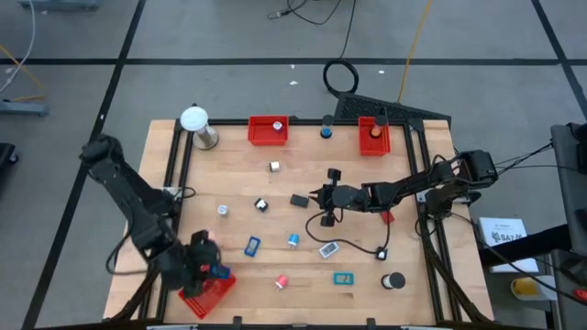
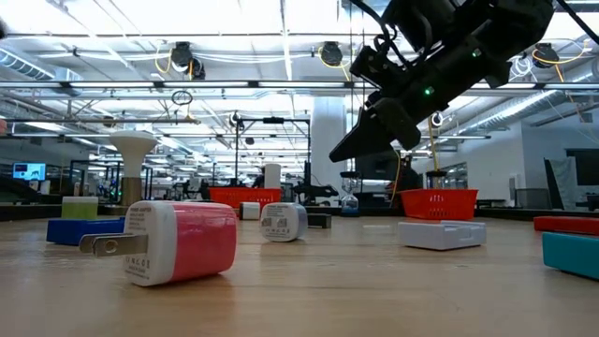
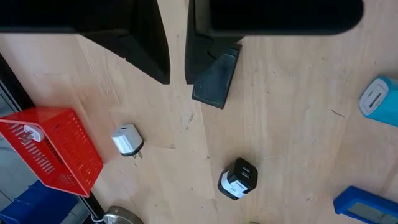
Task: Pick & Place Office items
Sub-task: Put the top dark blue timer into the bottom red basket
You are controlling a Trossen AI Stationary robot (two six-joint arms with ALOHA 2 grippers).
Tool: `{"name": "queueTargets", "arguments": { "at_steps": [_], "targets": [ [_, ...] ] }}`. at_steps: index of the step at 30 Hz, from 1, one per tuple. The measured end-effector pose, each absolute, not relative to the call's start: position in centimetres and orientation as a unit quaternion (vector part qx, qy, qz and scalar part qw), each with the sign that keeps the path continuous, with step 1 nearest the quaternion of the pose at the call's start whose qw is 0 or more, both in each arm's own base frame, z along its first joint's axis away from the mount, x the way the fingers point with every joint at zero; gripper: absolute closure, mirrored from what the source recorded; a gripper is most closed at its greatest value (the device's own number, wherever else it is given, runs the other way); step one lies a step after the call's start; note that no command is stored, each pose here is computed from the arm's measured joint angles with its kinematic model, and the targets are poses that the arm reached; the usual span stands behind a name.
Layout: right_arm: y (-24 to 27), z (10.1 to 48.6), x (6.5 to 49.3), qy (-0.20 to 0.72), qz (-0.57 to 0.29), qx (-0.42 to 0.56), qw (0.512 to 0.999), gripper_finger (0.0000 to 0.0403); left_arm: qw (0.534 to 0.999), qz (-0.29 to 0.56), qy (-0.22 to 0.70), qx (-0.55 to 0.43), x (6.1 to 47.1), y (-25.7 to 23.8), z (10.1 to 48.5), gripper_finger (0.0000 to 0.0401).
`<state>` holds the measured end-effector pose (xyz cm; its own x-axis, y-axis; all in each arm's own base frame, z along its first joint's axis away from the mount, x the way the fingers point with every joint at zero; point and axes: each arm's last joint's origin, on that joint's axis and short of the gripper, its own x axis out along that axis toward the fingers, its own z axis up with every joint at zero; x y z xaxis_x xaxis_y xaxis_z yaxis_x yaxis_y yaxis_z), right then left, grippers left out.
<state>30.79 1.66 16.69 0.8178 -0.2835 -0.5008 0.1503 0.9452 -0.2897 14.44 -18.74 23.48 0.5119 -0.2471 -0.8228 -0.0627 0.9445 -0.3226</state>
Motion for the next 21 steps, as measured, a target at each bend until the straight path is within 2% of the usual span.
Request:
{"name": "queueTargets", "arguments": {
  "at_steps": [12,19,21],
  "targets": [
    [1.7,16.8,30.8,0.275,-0.115,-0.119,0.947,0.0358,0.84,-0.019,0.532,-0.107,13.1,-22.3,19.1,0.024],
    [1.7,16.9,30.9,0.264,-0.116,-0.116,0.95,0.0358,0.841,-0.033,0.535,-0.07,13.5,-22.9,17.9,0.0239],
    [1.7,17.0,31.0,0.262,-0.117,-0.116,0.951,0.0358,0.84,-0.026,0.538,-0.068,13.7,-22.9,17.6,0.0228]
  ]
}}
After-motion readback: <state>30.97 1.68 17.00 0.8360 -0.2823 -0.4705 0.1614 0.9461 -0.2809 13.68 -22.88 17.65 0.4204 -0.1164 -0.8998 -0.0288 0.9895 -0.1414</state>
